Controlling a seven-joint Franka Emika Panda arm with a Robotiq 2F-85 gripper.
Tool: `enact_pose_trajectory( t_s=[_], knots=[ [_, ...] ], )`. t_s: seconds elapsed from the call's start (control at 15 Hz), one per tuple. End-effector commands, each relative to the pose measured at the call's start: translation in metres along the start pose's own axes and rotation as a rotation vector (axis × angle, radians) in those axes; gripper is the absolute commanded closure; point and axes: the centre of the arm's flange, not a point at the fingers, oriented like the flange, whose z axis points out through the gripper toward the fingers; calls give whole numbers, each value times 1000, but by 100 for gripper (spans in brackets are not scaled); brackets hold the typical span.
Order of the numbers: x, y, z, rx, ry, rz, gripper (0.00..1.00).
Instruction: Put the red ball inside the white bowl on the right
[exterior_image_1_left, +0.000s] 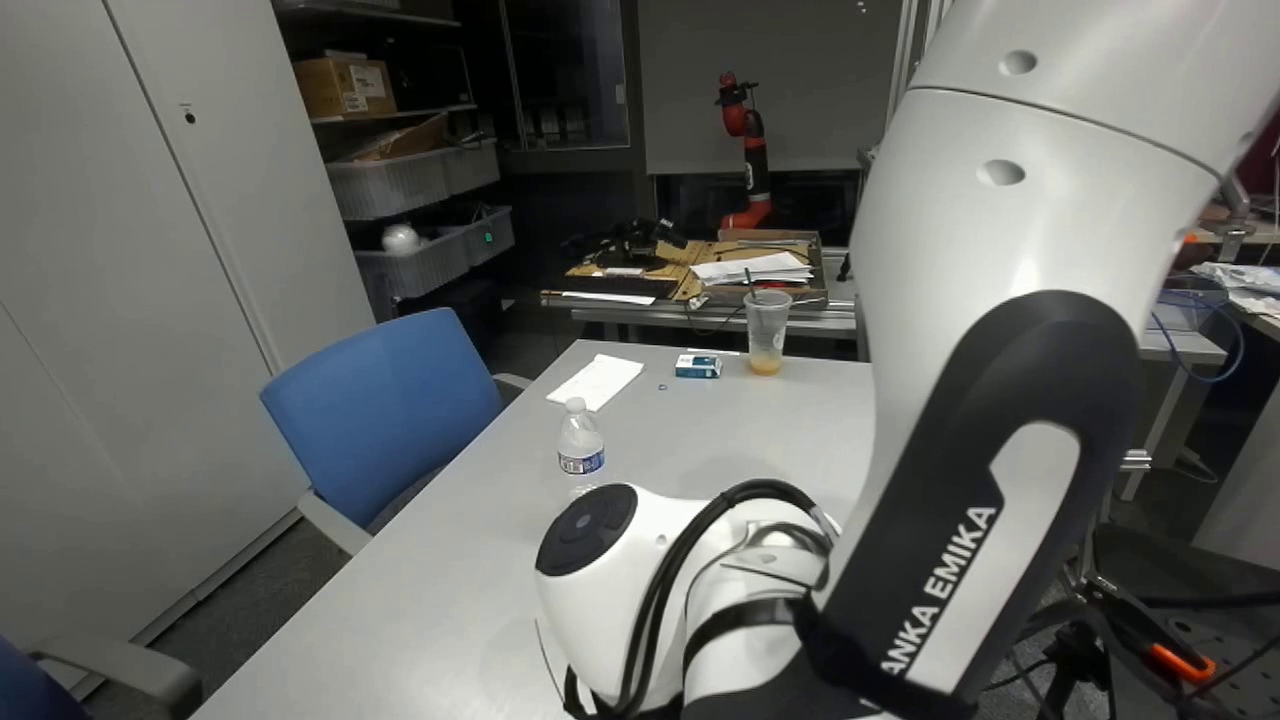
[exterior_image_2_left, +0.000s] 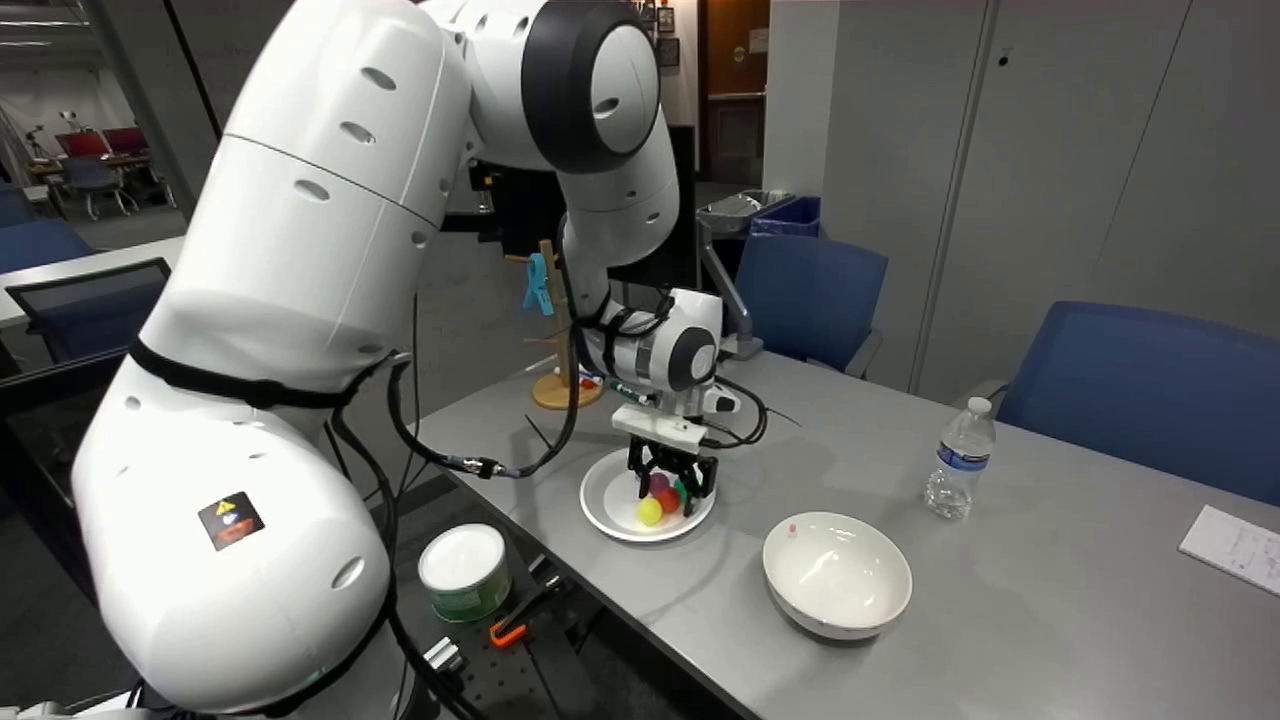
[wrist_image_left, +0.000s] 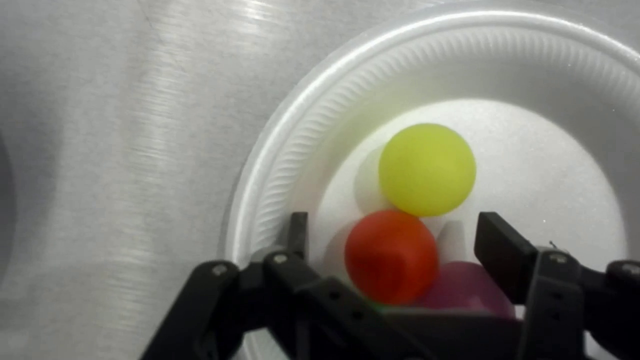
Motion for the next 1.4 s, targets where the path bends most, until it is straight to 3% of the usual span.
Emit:
enact_pose_trajectory(
  t_s=[0.0,0.07,0.13,0.2,0.53,1.13,1.33],
  knots=[
    [6,-2,-3,-49,13,-12,18],
    [6,-1,-3,-53,14,-15,27],
    [6,-3,-4,-58,15,-20,43],
    [7,-2,-4,-61,16,-24,44],
    [6,-1,-4,-63,15,-32,81],
    [-39,-14,-43,-39,-46,-71,81],
    [-62,-8,-64,-72,-39,-49,81]
  ],
)
